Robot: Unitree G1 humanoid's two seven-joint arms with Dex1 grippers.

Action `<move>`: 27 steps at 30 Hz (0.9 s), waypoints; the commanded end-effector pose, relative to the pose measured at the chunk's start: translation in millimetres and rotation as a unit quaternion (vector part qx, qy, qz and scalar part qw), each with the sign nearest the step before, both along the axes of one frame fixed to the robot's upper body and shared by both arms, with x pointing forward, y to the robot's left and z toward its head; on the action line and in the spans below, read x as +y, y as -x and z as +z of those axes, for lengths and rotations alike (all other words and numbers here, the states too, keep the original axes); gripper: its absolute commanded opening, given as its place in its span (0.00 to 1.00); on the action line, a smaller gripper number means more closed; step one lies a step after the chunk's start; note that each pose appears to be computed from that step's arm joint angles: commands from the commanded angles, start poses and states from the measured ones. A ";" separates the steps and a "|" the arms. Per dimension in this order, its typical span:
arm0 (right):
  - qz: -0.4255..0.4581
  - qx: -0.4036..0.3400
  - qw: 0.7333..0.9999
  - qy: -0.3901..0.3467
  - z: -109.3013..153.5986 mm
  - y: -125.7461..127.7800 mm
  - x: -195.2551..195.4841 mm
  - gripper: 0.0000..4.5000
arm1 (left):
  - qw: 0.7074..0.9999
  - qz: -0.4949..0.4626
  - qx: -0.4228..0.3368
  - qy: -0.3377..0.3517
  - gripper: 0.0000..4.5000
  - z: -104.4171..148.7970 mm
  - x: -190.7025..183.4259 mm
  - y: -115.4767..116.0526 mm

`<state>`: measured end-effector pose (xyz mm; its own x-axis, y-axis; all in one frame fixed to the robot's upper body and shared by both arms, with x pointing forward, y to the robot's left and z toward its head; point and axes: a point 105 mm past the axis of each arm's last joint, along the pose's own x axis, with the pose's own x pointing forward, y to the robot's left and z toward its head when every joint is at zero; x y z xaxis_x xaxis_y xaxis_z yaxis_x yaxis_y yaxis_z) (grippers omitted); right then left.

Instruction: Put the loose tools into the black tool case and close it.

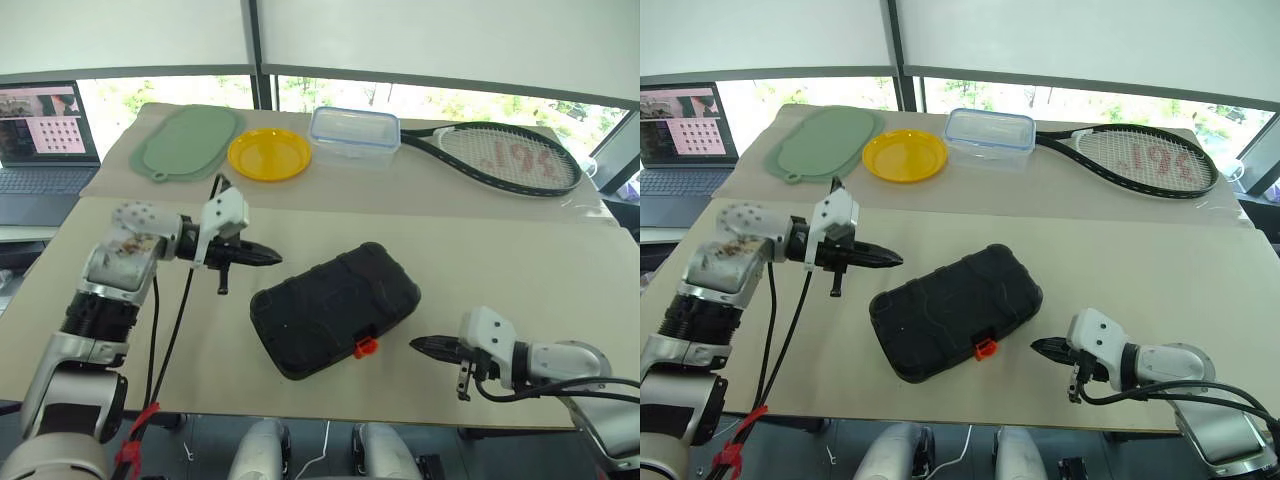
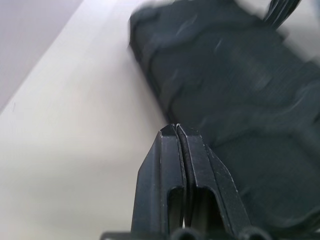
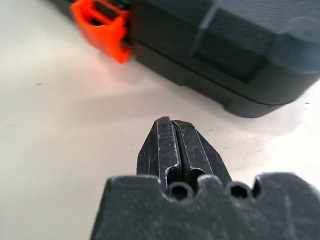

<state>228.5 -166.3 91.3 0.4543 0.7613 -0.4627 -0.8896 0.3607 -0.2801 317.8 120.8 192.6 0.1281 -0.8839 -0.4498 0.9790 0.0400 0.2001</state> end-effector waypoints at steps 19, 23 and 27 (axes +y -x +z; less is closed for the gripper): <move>-0.036 -0.040 0.998 -0.016 11.1 -27.7 11.6 0.00 | 0.991 -0.116 -0.034 -0.063 0.02 -34.0 -52.7 18.5; -0.015 -0.001 1.000 -0.018 -4.8 -9.6 27.8 0.00 | 0.984 -0.130 -0.041 -0.115 0.02 -56.2 -44.6 18.5; -0.021 0.009 0.999 -0.026 -10.6 -11.8 38.8 0.00 | 0.984 -0.129 -0.043 -0.115 0.02 -57.4 -42.1 16.3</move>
<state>239.1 -134.0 72.8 0.4717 0.7584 -0.4497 -0.8815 0.4187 -0.2185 299.8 72.1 147.6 -0.0417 -0.8036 -0.5937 0.9205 -0.2619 0.2898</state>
